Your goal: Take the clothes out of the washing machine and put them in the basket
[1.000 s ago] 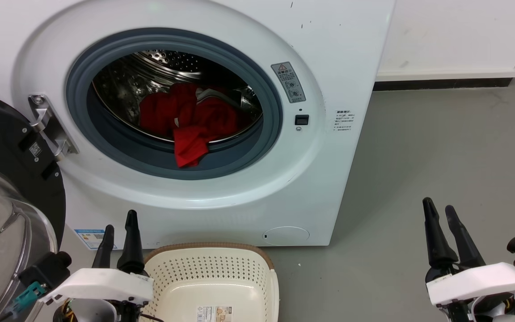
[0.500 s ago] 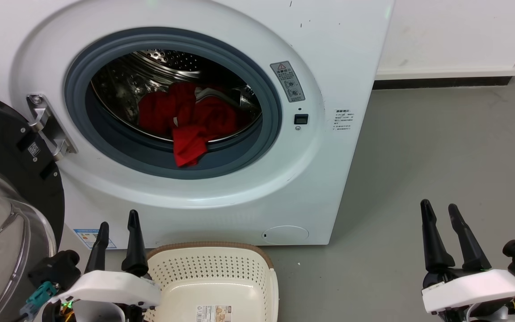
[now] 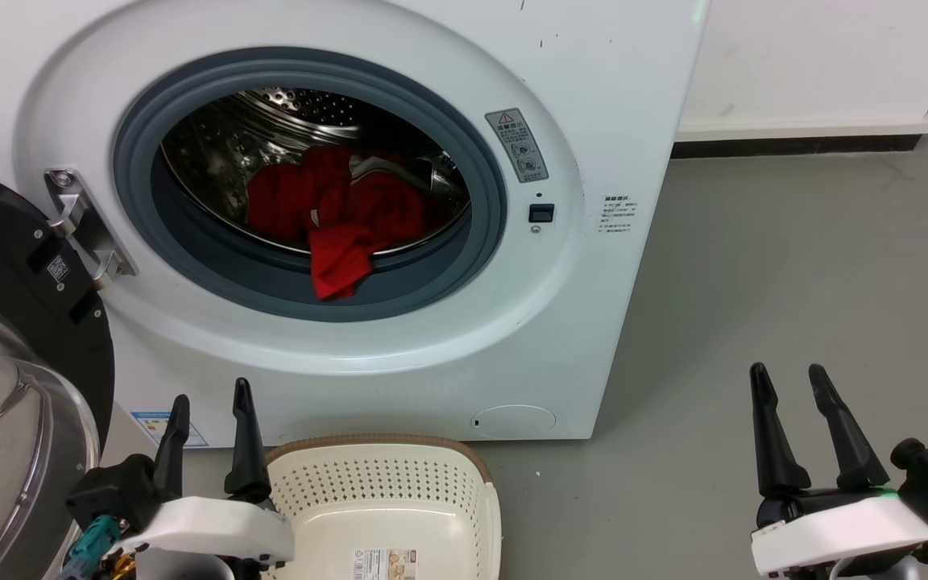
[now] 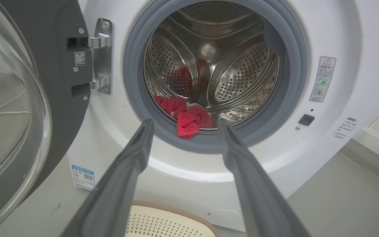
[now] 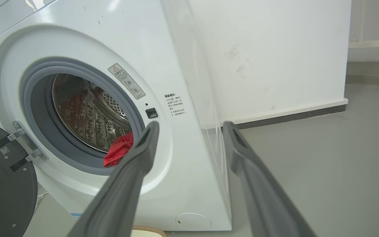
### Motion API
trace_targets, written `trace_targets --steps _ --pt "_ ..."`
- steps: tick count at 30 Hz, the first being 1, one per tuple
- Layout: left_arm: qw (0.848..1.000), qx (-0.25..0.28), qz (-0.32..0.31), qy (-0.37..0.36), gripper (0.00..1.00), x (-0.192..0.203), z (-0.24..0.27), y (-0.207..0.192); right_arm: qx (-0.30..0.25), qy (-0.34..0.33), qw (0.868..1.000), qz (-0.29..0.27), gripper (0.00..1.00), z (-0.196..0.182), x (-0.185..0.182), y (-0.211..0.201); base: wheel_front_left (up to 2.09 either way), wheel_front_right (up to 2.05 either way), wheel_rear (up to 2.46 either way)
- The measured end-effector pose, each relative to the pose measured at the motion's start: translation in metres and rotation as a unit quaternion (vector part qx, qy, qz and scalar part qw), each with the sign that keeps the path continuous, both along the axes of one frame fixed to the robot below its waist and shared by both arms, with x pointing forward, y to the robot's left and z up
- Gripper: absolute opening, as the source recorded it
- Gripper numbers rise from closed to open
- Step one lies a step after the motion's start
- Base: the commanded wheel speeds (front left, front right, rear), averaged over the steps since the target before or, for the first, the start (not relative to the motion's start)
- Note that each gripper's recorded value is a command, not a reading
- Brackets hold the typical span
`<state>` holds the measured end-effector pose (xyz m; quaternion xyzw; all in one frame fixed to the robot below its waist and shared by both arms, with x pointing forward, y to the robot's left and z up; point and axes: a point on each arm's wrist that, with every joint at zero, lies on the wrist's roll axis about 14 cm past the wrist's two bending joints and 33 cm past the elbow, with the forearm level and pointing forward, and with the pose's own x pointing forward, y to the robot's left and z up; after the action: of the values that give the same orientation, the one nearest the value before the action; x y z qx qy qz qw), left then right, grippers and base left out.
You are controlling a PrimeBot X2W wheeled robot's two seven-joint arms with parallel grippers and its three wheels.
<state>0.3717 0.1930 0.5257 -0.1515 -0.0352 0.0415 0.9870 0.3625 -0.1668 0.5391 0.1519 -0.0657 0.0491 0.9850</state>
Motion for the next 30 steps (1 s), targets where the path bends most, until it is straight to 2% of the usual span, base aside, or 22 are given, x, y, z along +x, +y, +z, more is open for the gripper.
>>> trace_targets --steps 30 --pt "0.992 0.125 0.002 -0.03 1.0 -0.007 0.007 -0.003 -0.118 -0.043 0.992 0.006 1.0 0.011 -0.009 0.011 0.0 0.0 0.0"
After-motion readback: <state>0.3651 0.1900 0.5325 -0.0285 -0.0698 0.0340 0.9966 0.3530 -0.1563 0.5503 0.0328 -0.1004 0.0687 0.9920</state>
